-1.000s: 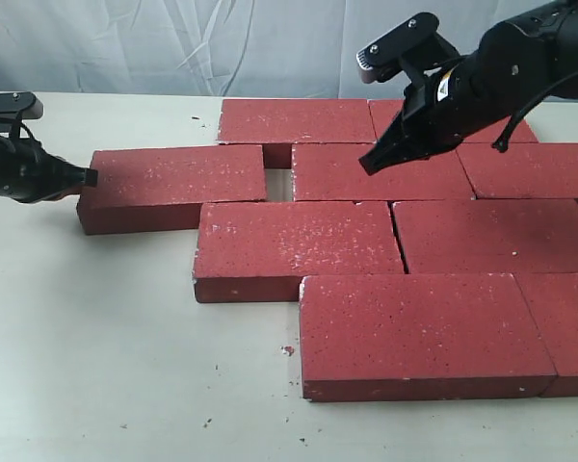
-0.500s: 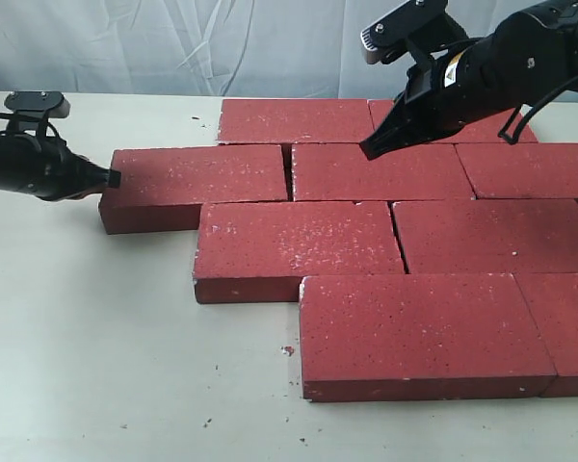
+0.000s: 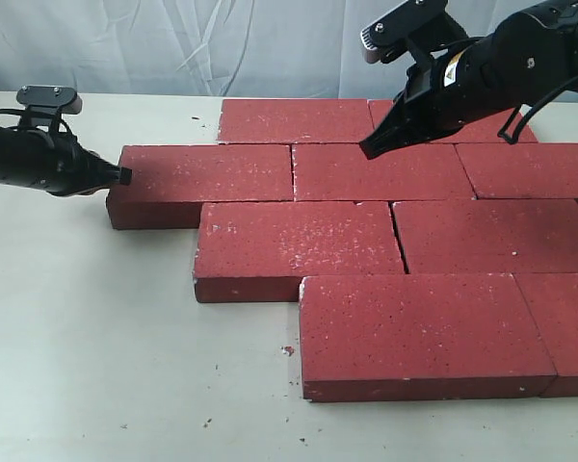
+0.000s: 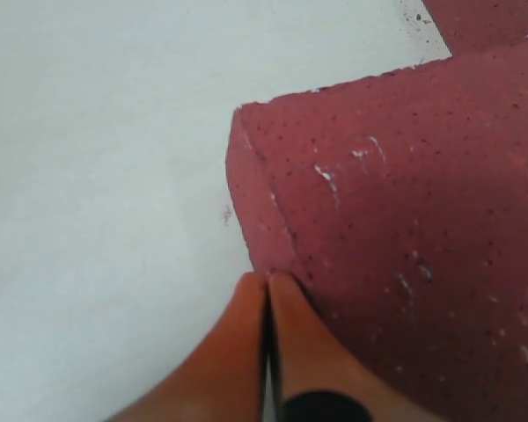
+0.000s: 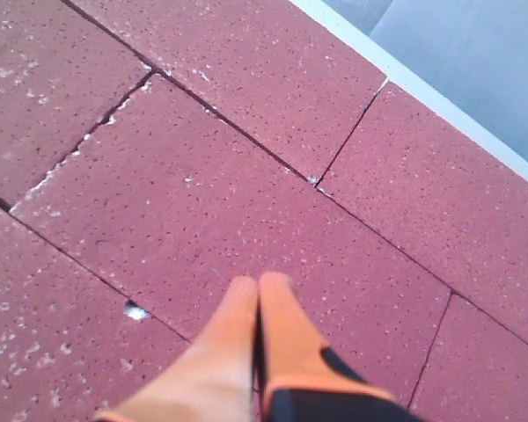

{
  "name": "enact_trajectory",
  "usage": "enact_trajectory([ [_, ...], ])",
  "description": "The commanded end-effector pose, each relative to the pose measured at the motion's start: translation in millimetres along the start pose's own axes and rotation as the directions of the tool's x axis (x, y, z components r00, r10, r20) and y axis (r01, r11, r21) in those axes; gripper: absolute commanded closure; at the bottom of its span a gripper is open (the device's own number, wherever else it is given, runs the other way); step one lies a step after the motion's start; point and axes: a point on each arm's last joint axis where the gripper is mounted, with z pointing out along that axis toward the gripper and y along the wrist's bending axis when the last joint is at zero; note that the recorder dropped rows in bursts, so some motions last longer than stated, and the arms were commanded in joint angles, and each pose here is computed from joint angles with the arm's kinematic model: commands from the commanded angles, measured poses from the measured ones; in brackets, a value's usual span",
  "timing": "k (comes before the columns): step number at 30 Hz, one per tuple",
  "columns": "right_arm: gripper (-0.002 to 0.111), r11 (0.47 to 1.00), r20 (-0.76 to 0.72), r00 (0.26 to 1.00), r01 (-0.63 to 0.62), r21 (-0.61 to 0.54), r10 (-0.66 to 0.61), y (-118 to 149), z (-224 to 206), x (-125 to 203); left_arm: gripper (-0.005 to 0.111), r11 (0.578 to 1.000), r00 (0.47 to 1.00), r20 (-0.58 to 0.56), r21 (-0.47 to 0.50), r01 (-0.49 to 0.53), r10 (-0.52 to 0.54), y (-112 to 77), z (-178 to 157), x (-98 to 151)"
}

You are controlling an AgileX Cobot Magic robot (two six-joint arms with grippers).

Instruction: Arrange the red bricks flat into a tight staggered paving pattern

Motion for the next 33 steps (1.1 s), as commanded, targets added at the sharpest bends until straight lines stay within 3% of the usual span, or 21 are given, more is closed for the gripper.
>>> enact_trajectory([
  [1,0.109,1.000,0.012,1.000,-0.001,0.007,0.001,-2.0,-2.0,0.1,0.107,0.999,1.000,-0.010,0.044,-0.006,0.007,-6.0,11.8,1.7],
  [26,0.109,1.000,0.012,1.000,-0.001,0.007,0.001,-2.0,-2.0,0.1,0.104,0.999,1.000,0.009,-0.052,0.010,-0.010,3.5,12.2,-8.4],
  [33,0.109,1.000,0.012,1.000,-0.001,0.007,0.001,-2.0,-2.0,0.1,0.100,0.981,1.000,0.020,-0.196,0.006,-0.002,14.2,2.4,-14.2],
])
